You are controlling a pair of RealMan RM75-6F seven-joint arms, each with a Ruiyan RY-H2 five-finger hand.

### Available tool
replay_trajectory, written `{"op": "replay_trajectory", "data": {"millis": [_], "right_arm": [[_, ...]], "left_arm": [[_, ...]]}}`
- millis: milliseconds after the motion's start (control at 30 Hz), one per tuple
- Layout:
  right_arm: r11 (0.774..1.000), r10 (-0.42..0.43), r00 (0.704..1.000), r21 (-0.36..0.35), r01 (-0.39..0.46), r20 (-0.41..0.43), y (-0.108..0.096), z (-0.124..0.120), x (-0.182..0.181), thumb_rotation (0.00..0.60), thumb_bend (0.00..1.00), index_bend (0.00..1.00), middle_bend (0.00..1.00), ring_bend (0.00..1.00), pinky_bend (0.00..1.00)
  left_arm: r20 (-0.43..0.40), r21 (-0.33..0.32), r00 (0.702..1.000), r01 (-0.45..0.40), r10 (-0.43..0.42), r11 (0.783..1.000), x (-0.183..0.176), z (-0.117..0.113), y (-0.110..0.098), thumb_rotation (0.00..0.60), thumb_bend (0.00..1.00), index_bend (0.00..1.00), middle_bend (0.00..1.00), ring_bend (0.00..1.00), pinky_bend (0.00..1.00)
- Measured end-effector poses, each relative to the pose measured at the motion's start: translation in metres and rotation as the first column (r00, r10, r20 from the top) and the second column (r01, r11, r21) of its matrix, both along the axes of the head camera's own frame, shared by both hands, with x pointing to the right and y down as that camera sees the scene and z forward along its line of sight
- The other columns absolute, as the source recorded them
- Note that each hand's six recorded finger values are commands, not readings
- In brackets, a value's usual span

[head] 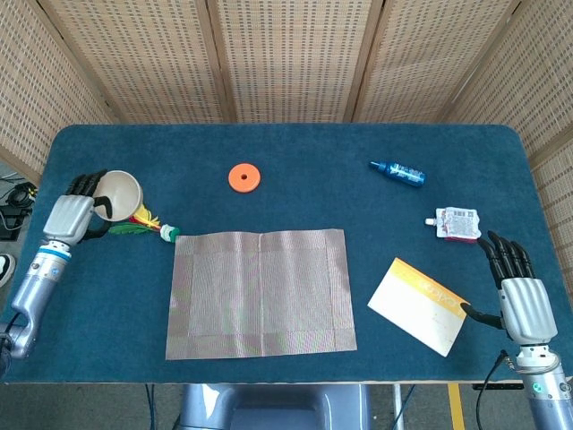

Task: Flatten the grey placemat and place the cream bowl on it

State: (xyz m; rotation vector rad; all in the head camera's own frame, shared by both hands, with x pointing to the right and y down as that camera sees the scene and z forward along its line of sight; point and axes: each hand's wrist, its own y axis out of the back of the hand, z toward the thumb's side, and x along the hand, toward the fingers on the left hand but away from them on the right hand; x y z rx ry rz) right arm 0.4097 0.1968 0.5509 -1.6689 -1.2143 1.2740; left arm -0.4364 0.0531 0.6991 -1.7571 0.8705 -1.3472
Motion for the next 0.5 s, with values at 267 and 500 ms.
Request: {"op": "replay_trajectory", "data": {"millis": [267, 500], "right_arm": [[1.000, 0.005, 1.000, 0.000, -0.005, 0.000, 0.000, -0.001, 0.002, 0.600, 0.00, 0.05, 0.00, 0.00, 0.00], [1.000, 0.009, 1.000, -0.003, -0.009, 0.001, 0.000, -0.001, 0.004, 0.600, 0.00, 0.05, 0.00, 0.00, 0.00]], "left_arm": [[-0.194, -0.030, 0.950, -0.254, 0.244, 0.967, 0.121, -0.023, 0.041, 0.600, 0.45, 0.67, 0.00, 0.00, 0.00], [-0.213, -0.063, 0.872, -0.463, 0.441, 0.884, 0.202, -0.029, 0.087, 0.600, 0.45, 0.67, 0.00, 0.00, 0.00]]}}
